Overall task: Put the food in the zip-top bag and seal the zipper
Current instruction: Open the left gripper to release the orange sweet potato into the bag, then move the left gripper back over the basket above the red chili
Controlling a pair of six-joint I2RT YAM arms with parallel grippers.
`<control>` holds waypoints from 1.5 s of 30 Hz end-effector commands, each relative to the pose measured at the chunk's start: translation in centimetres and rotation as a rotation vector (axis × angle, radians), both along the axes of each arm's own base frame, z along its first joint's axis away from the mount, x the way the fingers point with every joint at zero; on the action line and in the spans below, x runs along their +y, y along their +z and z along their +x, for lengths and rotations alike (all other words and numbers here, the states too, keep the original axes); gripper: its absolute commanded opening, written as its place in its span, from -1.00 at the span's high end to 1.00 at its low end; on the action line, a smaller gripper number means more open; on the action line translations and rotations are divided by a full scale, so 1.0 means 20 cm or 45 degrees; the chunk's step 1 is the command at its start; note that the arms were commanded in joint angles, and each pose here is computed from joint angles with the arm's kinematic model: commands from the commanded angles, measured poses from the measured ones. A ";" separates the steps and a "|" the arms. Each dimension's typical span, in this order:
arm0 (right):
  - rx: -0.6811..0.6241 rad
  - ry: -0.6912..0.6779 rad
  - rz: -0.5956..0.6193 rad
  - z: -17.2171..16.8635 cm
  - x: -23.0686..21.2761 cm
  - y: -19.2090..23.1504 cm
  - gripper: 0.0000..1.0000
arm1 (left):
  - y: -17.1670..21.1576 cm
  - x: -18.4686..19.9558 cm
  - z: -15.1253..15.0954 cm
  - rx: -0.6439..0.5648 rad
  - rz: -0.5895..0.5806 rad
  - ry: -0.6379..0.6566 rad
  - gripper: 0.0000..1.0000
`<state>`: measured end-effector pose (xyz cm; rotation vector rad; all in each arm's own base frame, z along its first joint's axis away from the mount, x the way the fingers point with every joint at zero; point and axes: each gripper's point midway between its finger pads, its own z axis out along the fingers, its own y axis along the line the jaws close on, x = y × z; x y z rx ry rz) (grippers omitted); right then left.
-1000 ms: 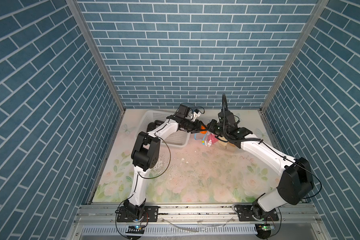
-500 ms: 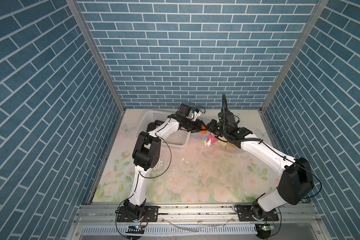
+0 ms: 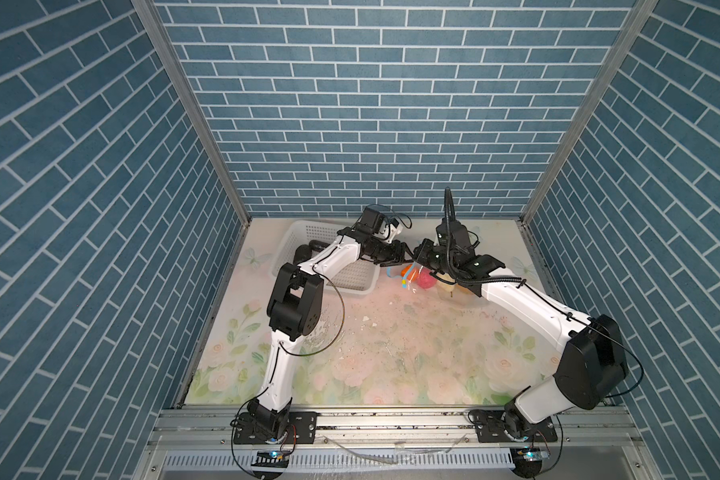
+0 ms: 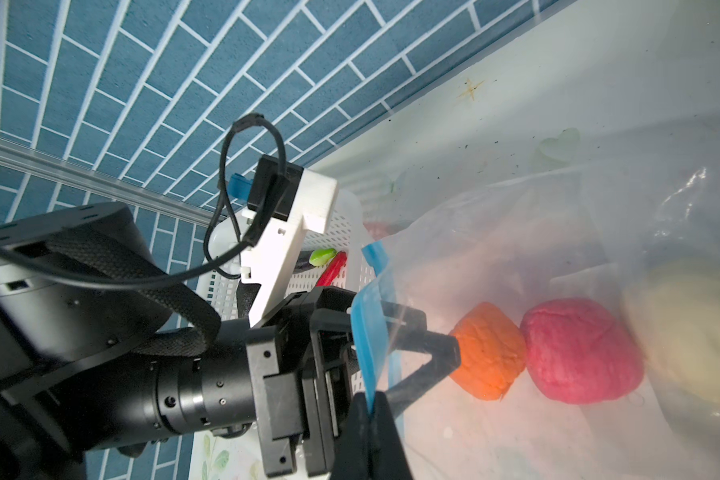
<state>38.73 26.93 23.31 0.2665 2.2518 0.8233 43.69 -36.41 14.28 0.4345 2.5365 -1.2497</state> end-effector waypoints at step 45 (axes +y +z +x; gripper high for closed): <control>-0.017 0.001 0.061 0.02 0.02 0.03 1.00 | -0.03 1.21 -0.05 0.108 0.725 0.874 -0.39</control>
